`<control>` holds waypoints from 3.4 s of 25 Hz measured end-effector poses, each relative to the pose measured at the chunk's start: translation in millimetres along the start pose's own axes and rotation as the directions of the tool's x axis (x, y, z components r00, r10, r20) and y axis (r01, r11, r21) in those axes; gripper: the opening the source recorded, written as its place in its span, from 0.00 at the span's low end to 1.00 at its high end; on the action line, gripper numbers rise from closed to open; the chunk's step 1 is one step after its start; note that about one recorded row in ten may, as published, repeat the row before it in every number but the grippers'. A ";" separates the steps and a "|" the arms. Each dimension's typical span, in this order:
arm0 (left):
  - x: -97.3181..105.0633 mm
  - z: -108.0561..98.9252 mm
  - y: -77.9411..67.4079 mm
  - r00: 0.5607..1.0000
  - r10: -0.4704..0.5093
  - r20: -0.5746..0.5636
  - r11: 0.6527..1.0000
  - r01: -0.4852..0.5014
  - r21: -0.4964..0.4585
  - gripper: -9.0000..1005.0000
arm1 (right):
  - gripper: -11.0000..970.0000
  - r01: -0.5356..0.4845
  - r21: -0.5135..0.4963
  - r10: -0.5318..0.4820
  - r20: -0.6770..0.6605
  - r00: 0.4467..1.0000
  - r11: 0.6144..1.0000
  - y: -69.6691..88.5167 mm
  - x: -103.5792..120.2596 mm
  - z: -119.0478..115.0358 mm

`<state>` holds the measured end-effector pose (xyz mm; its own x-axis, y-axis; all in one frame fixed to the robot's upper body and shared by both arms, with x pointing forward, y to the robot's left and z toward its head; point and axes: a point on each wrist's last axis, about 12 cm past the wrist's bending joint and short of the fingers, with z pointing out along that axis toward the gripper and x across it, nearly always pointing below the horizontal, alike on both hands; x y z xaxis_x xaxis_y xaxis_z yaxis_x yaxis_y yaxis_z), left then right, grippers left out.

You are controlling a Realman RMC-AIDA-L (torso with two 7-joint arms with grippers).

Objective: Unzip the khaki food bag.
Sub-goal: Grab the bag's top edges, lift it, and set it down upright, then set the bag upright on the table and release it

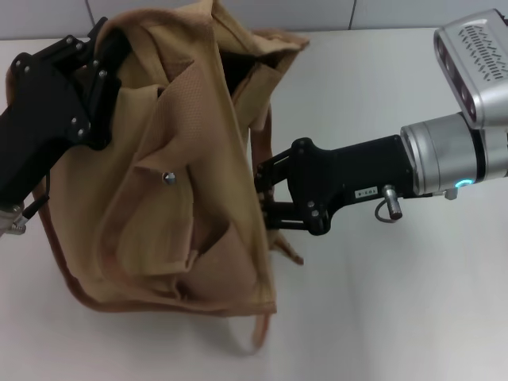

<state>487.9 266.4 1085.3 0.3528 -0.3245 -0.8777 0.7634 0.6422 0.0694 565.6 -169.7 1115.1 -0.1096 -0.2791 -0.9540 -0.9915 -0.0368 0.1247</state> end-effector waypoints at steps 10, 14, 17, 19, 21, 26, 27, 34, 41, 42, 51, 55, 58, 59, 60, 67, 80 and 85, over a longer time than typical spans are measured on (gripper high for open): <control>0.5 0.2 -0.5 1.000 -0.003 -0.002 1.000 0.003 0.001 0.07 | 0.10 -0.013 -0.020 0.013 0.013 1.000 1.000 3.0 0.9 1.7; 0.6 0.3 -0.7 1.000 -0.004 -0.002 1.000 0.004 0.001 0.07 | 0.08 -0.016 -0.011 0.017 0.034 0.999 1.000 3.9 1.5 1.1; 0.5 -0.6 -1.1 1.000 -0.005 -0.002 1.000 0.005 0.000 0.07 | 0.06 -0.019 -0.007 0.019 0.037 0.999 1.000 5.1 3.4 0.1; 0.5 -1.3 -1.2 1.000 -0.005 -0.002 1.000 0.005 -0.003 0.07 | 0.05 -0.022 -0.005 0.022 0.038 0.999 1.000 5.7 4.6 -0.5; 0.4 -2.3 -1.4 1.000 -0.005 -0.002 1.000 0.005 -0.009 0.07 | 0.05 -0.029 -0.001 0.029 0.039 0.999 1.000 7.1 7.2 -1.9; -0.4 -4.8 -0.7 1.000 -0.001 0.001 1.000 0.001 -0.025 0.07 | 0.03 -0.045 0.012 0.044 0.048 0.998 0.999 12.1 15.3 -7.0; -0.5 -5.3 -0.1 1.000 0.000 0.003 0.999 0.000 -0.034 0.07 | 0.02 -0.048 0.010 0.047 0.056 0.997 0.999 15.2 18.4 -9.1; -1.2 -7.7 2.2 1.000 0.004 0.013 0.997 -0.003 -0.075 0.07 | 0.02 -0.067 0.006 0.067 0.080 0.995 0.998 25.0 27.7 -15.6; -1.8 -9.2 4.0 1.000 0.006 0.024 0.994 -0.003 -0.109 0.07 | 0.02 -0.096 0.018 0.094 0.088 0.992 0.995 32.5 37.6 -20.5; -2.3 -9.5 4.8 1.000 0.009 0.029 0.993 -0.005 -0.118 0.07 | 0.02 -0.102 0.022 0.099 0.089 0.991 0.995 34.1 39.9 -22.0; -3.8 -11.4 7.7 0.999 0.017 0.046 0.987 -0.010 -0.159 0.07 | 0.02 -0.117 0.020 0.115 0.100 0.988 0.993 43.9 48.7 -28.8; -5.2 -12.4 9.8 0.998 0.026 0.052 0.984 -0.017 -0.175 0.07 | 0.02 -0.119 0.022 0.116 0.102 0.988 0.993 46.0 50.7 -30.9; -5.2 -11.7 10.1 0.998 0.026 0.055 0.984 -0.015 -0.177 0.07 | 0.02 -0.121 0.027 0.117 0.105 0.988 0.992 46.4 51.4 -32.3; -5.2 -11.1 10.3 0.998 0.025 0.056 0.984 -0.015 -0.176 0.07 | 0.02 -0.121 0.031 0.117 0.109 0.987 0.992 46.2 51.3 -33.0; -5.2 -10.5 10.4 0.998 0.025 0.057 0.985 -0.015 -0.175 0.07 | 0.02 -0.123 0.040 0.117 0.117 0.986 0.992 45.8 51.2 -34.2; -5.1 -10.2 10.4 0.998 0.024 0.057 0.985 -0.013 -0.174 0.07 | 0.05 -0.155 0.116 0.133 0.173 0.976 0.981 43.8 53.2 -45.1; -5.2 -9.8 10.7 0.998 0.014 0.060 0.985 -0.003 -0.175 0.07 | 0.29 -0.193 0.291 0.136 0.205 0.969 0.937 47.1 68.6 -75.1; -5.9 -7.4 12.5 0.997 0.001 0.072 0.985 0.011 -0.175 0.07 | 0.50 -0.179 0.388 0.115 0.183 0.977 0.904 44.7 76.7 -83.0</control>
<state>491.3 281.5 1087.8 0.3920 -0.3728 -0.8411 0.6611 0.7499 -0.0243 518.6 -272.4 1070.1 -0.2333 -0.1016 -0.9671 -0.9040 0.3890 0.1772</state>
